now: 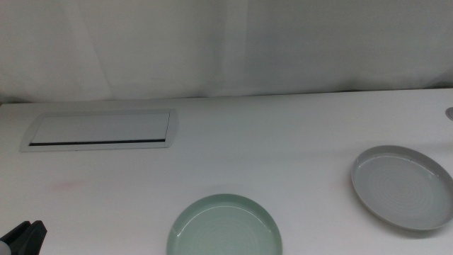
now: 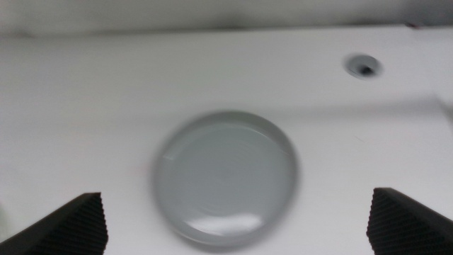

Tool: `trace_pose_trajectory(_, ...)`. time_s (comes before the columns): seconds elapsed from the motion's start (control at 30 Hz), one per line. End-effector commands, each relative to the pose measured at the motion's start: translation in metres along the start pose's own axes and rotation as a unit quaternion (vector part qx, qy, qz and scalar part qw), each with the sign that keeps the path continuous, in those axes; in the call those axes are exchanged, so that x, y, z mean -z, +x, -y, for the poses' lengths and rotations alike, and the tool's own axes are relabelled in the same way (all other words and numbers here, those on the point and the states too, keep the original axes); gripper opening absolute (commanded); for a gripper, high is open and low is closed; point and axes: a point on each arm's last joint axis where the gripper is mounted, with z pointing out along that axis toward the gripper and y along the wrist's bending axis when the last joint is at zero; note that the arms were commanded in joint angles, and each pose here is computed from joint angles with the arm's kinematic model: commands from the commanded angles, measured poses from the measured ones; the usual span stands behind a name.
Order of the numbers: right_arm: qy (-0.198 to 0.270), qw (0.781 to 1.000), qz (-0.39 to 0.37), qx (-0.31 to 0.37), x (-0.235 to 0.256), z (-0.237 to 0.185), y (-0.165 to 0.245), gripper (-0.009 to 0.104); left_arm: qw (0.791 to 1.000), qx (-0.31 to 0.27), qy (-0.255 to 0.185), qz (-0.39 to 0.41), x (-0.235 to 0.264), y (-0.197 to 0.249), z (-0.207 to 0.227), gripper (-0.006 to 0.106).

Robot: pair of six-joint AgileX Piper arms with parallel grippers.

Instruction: Stack the three bowls on top of each other.

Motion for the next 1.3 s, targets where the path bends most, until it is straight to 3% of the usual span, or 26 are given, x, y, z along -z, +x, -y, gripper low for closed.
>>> trace_pose_trajectory(0.0,0.048,0.998,-0.04,0.005,-0.007,0.009,-0.013,0.103,1.0,0.001,0.002,-0.007,-0.001,0.011,-0.001,0.014)
trace_pose_trajectory(0.1,0.078,0.991,-0.106,0.028,-0.031,0.014,-0.026,0.103,1.0,0.001,0.003,-0.005,-0.001,0.011,-0.001,0.014)
trace_pose_trajectory(0.37,0.098,0.969,-0.216,0.063,-0.096,0.019,-0.026,0.103,1.0,0.001,0.011,0.017,0.0,0.007,0.001,0.014)
trace_pose_trajectory(0.53,0.108,0.968,-0.227,0.018,-0.119,0.037,-0.025,0.103,0.999,0.001,0.014,0.037,0.004,0.004,0.001,0.014)
trace_pose_trajectory(0.6,0.088,0.97,-0.224,-0.015,-0.132,0.049,-0.024,0.103,0.999,0.001,0.015,0.049,0.006,0.003,0.001,0.014)
trace_pose_trajectory(0.73,0.064,0.972,-0.226,-0.012,-0.149,0.058,-0.021,0.103,0.999,0.001,0.009,0.043,0.007,0.005,0.0,0.014)
trace_pose_trajectory(1.27,0.048,0.953,-0.299,-0.003,-0.224,0.07,0.009,0.103,0.999,0.001,0.005,0.035,0.007,0.006,-0.001,0.012)
